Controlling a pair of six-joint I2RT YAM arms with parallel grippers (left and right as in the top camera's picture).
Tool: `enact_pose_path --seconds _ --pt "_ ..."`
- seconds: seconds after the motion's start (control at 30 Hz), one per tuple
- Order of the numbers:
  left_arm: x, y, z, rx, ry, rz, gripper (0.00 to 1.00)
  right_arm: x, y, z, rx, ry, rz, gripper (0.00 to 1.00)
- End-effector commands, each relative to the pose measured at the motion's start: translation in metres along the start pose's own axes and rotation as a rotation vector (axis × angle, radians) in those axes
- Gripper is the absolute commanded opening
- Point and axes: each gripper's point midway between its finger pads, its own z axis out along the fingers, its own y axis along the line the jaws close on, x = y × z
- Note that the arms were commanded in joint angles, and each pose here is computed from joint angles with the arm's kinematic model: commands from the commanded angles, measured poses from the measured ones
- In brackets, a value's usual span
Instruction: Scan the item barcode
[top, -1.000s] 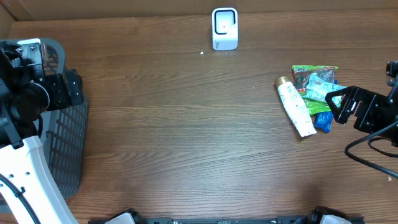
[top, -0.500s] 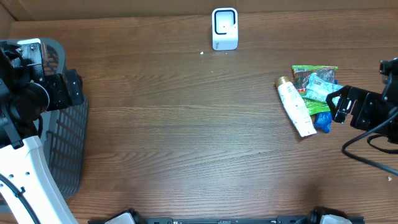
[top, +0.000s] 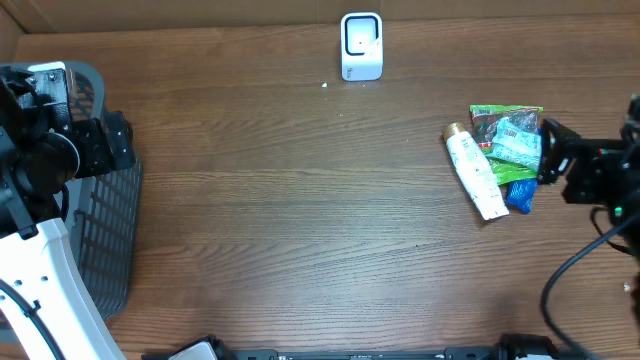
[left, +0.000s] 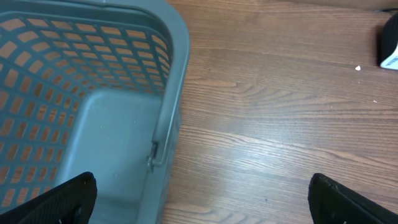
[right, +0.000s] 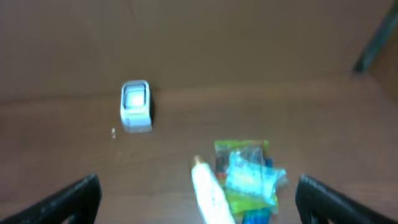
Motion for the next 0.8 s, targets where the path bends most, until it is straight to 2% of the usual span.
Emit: enact_pose_path --seconds 0.0,0.23,0.53,0.77 --pt "-0.003 0.000 -0.002 0.002 -0.012 0.017 1.00 0.018 0.007 0.011 -0.021 -0.051 -0.031 1.00" --pt "-0.003 0.000 -0.002 0.002 -0.012 0.017 1.00 0.050 0.028 0.022 -0.126 -0.261 -0.062 1.00" --pt "-0.003 0.000 -0.002 0.002 -0.012 0.017 1.00 0.096 0.033 0.013 -0.211 -0.520 -0.083 1.00" --pt "-0.003 0.000 -0.002 0.002 -0.012 0.017 1.00 0.127 0.033 0.020 -0.233 -0.595 -0.088 1.00"
